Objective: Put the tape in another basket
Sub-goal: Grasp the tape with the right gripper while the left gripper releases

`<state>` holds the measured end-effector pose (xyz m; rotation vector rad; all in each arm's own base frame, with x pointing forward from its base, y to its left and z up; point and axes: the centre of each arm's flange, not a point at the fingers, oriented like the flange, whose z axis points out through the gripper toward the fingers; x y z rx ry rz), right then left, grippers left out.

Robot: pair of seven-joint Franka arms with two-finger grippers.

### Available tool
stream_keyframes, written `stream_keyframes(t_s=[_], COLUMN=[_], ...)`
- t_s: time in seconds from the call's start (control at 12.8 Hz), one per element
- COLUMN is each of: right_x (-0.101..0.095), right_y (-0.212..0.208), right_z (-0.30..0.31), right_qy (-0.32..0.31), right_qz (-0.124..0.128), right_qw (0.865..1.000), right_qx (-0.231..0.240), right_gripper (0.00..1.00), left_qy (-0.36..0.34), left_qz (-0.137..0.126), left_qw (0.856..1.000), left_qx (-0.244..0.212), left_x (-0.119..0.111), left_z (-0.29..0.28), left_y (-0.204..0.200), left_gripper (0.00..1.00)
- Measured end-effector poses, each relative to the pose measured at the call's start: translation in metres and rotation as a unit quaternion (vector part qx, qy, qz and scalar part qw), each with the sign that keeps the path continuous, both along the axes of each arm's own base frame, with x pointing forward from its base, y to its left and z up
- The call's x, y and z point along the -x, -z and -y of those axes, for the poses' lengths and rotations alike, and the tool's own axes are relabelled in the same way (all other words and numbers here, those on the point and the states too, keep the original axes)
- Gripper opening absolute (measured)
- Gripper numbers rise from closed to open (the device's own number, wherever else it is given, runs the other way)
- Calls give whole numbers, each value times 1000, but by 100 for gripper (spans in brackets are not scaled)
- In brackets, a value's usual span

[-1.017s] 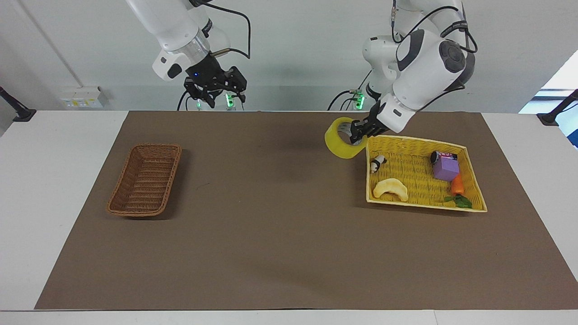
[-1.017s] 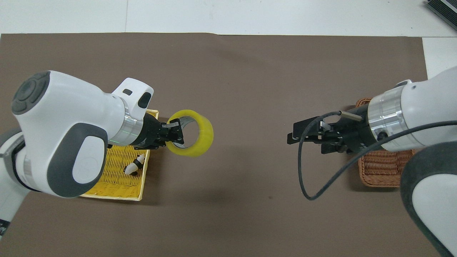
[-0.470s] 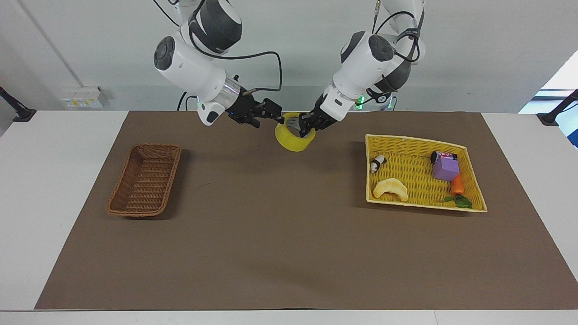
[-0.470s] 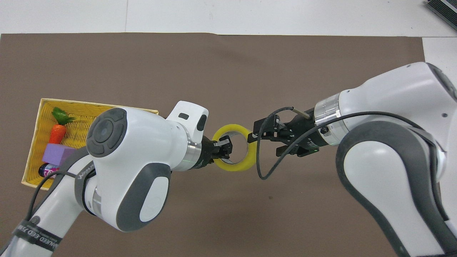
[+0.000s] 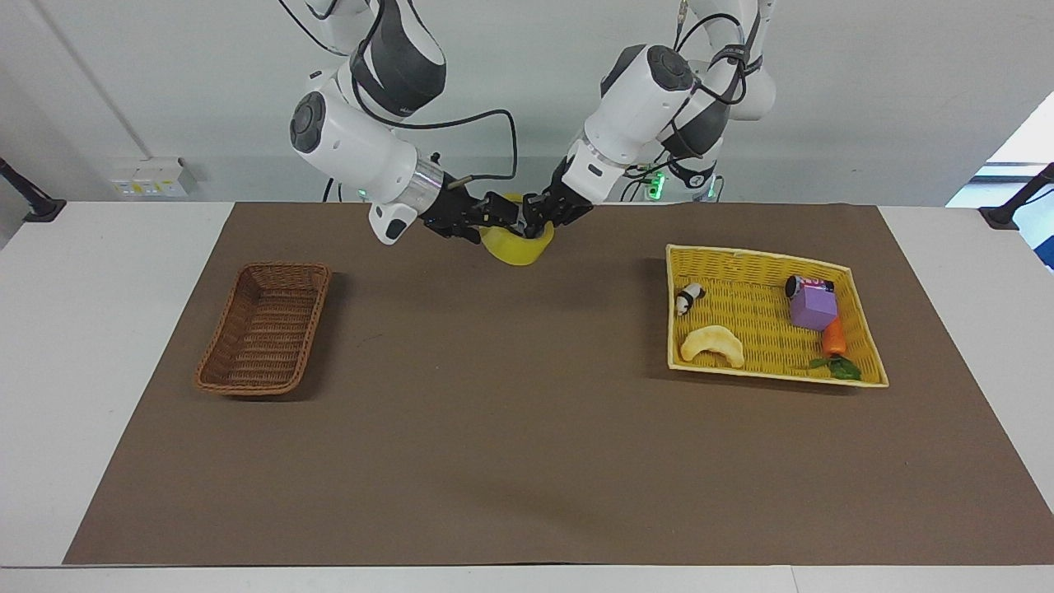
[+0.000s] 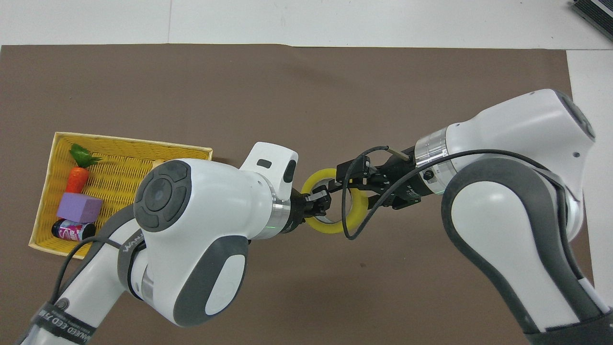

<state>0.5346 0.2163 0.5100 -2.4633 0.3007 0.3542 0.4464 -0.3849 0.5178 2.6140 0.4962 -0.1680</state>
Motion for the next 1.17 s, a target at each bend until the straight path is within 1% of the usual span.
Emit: stream_keyframes(t_s=[0.16, 0.31, 0.39, 0.47, 0.7, 0.86, 0.94, 1.02, 1.17], right_x=[1, 2, 2, 2, 1, 1, 1, 0, -3], right_y=[-1, 3, 3, 3, 6, 6, 7, 7, 10], right_z=[0, -1, 0, 1, 4, 5, 5, 7, 19], right_qy=[-2, -3, -3, -1, 4, 5, 5, 5, 6], right_qz=[2, -1, -1, -4, -6, -7, -7, -7, -2], right_qw=[1000, 1000, 1000, 1000, 1000, 1000, 1000, 1000, 1000], right_qx=[-2, -1, -1, 0, 1, 1, 1, 4, 21], right_gripper=[66, 44, 40, 39, 26, 15, 6, 2, 2], left_qy=[-1, -1, -1, -4, -15, -34, -50, -67, -107], left_qz=[-1, 1, 2, 6, 11, 17, 19, 19, 15], left_qw=[1000, 1000, 1000, 1000, 1000, 999, 998, 997, 994], left_qx=[3, 9, 10, 12, 15, 18, 20, 19, 16], left_x=[0, 0, -1, -3, -9, -22, -34, -46, -72], left_z=[2, 5, 5, 3, -4, -20, -35, -53, -98], left_y=[2, -1, -2, -3, -8, -15, -19, -21, -22], left_gripper=[22, 22, 23, 29, 65, 91, 100, 100, 100])
